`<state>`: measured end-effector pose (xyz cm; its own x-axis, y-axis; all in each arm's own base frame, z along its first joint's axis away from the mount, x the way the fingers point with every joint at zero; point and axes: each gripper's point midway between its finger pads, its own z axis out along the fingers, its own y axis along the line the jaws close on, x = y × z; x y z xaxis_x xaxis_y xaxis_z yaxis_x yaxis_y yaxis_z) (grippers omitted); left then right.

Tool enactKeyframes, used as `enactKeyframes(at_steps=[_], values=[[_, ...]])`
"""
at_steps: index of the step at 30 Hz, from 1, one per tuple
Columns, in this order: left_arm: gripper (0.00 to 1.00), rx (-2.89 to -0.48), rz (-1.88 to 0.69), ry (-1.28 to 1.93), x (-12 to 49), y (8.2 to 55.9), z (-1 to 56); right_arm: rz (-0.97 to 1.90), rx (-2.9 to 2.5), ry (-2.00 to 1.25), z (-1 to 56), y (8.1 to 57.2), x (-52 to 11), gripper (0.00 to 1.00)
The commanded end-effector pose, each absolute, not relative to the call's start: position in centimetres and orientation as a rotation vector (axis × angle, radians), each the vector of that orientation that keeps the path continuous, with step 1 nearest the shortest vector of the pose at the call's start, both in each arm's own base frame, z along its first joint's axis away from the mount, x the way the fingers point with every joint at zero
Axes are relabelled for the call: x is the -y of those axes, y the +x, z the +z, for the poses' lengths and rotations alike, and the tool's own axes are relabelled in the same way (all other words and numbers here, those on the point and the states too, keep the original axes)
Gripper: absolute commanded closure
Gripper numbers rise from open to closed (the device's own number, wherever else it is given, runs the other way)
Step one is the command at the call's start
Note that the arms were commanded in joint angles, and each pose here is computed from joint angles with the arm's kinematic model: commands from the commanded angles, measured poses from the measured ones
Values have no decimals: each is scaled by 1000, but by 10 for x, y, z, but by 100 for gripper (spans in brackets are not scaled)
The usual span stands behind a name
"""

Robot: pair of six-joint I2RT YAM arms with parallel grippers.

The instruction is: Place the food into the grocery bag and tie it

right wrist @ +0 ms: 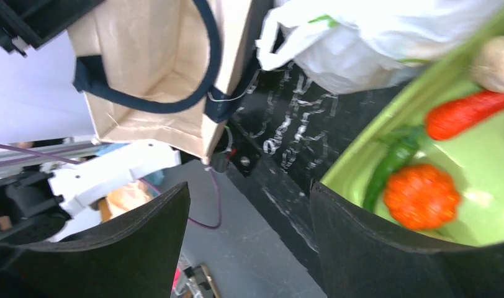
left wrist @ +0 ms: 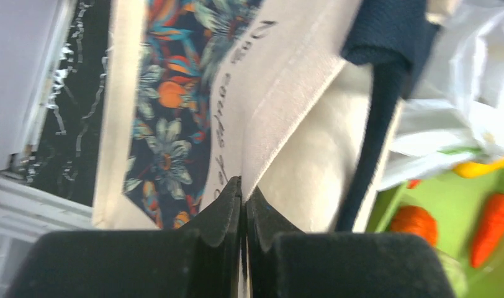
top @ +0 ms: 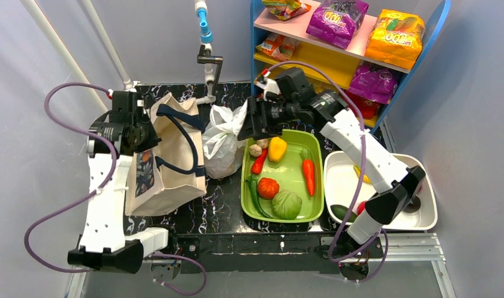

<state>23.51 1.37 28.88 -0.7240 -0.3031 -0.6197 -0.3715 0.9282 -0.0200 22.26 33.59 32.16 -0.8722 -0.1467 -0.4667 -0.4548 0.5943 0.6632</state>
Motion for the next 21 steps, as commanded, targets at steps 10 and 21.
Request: enactKeyframes(at_steps=[10,21], values=[[100,-2149,-412,-464,46,204,344,1411,-2407,-453,338,218,-410,24],[100,-2099,-484,-375,57,193,361,1418,-2441,-498,313,209,-450,26]])
